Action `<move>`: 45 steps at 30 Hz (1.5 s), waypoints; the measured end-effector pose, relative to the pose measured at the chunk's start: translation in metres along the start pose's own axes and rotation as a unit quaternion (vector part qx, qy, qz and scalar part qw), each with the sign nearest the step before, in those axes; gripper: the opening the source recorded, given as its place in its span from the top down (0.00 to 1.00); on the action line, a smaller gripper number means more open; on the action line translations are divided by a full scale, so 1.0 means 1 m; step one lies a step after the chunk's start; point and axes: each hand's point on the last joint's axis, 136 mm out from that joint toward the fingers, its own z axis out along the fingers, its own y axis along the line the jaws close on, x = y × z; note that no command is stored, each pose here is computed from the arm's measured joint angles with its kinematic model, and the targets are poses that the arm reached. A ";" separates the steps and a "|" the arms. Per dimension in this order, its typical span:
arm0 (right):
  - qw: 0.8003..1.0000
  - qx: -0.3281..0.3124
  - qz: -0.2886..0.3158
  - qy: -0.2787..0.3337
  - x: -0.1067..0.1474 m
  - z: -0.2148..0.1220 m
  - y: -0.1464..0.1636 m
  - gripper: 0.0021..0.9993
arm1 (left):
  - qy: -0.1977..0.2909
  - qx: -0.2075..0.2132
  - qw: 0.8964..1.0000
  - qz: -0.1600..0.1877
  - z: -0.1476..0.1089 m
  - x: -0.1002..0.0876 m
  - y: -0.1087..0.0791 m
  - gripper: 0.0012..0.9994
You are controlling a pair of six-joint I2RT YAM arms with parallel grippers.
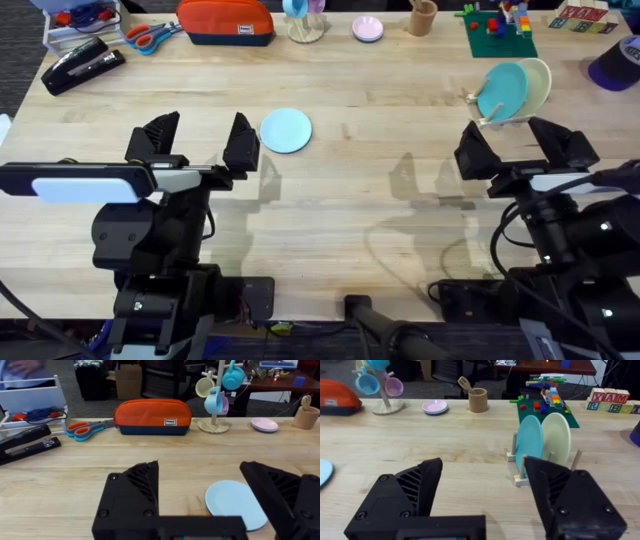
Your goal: Pick up the plates from the table one by one and place each into a slot on the dish rack.
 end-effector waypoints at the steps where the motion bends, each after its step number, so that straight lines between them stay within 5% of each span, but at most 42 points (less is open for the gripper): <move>1: 1.000 0.000 0.000 0.003 0.001 0.000 0.000 0.01 | 0.000 0.000 1.000 0.000 0.000 0.000 0.000 0.01; 10: 1.000 0.000 0.000 0.003 0.001 0.000 0.000 0.01 | 0.016 -0.008 1.000 0.000 0.000 0.008 0.003 0.01; 22: 0.998 0.000 -0.002 -0.064 -0.036 -0.004 0.000 0.00 | -0.006 -0.010 0.999 0.029 -0.003 -0.015 0.003 0.01; 28: 0.996 -0.001 -0.003 -0.094 -0.092 -0.025 0.001 0.00 | -0.018 -0.010 0.999 0.034 -0.027 -0.074 0.002 0.01; 36: 0.999 0.000 -0.005 -0.037 -0.139 -0.069 0.003 0.01 | 0.014 -0.006 0.999 0.037 -0.064 -0.147 0.000 0.01; 45: 0.997 -0.003 -0.027 0.070 -0.173 -0.095 0.004 0.01 | 0.122 0.020 0.992 0.037 -0.072 -0.192 -0.008 0.01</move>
